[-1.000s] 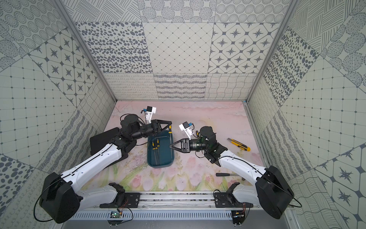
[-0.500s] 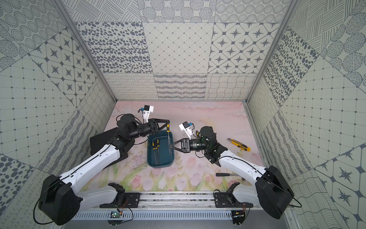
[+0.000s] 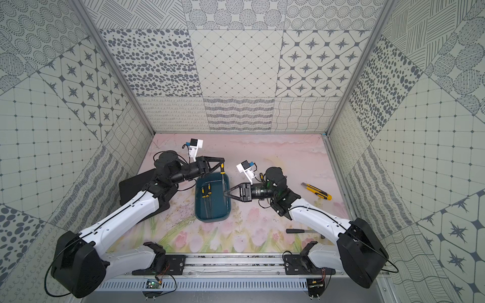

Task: Take the file tool out of the storage box
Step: Pick up the file tool from the storage box, then place the file tool at the center of the board.

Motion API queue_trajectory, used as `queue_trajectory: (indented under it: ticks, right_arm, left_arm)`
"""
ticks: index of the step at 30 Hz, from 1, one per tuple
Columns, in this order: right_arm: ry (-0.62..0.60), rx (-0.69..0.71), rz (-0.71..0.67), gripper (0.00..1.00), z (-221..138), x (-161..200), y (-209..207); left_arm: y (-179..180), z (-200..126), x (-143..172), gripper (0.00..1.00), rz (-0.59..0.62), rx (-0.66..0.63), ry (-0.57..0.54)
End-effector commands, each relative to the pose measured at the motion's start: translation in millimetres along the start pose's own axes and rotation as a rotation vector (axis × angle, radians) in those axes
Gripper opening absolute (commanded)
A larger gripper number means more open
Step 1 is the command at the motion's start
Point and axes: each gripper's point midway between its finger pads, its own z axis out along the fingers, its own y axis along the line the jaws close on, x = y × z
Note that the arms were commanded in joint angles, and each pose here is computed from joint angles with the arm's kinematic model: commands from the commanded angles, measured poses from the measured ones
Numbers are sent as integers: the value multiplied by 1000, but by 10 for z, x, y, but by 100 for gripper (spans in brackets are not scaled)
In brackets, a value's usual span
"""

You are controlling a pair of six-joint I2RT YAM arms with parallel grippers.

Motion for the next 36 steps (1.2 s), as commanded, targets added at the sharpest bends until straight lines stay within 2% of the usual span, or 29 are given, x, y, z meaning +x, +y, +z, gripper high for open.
queue_trajectory:
  ticks: [1, 8, 13, 18, 23, 24, 25, 30, 31, 32, 34, 36]
  right_arm:
    - [-7, -56, -65, 21, 42, -83, 195]
    - [7, -63, -63, 16, 92, -83, 198]
    - [14, -63, -58, 18, 129, -94, 174]
    - [15, -64, -62, 7, 140, -108, 180]
    - [8, -38, -65, 3, 117, -92, 153]
    - [4, -27, -65, 2, 110, -96, 143]
    - [1, -12, -63, 2, 102, -93, 126]
    - [-1, 113, -44, 1, 47, -66, -60]
    - [-2, 142, -34, 1, 31, -56, -126]
    - [-5, 178, -21, 1, 13, -45, -207]
    - [-12, 270, 8, 1, -41, -25, -392]
    - [-17, 427, 19, 0, -150, -8, -622]
  left_arm:
    - [-115, 2, -83, 13, 50, 50, -28]
    - [-102, 8, -72, 13, 48, 48, -23]
    - [-86, 9, -68, 13, 45, 46, -24]
    - [-94, -2, -72, 13, 49, 42, -26]
    - [-101, -6, -79, 14, 55, 34, -25]
    - [-111, -2, -80, 19, 58, 33, -22]
    - [-111, -2, -86, 28, 60, 30, -20]
    - [-175, -31, -151, 86, 106, -11, -23]
    - [-182, -39, -168, 93, 113, -31, -21]
    - [-193, -49, -187, 98, 124, -53, -18]
    - [-175, -79, -206, 99, 136, -108, -9]
    - [-93, -114, -202, 99, 136, -193, 17]
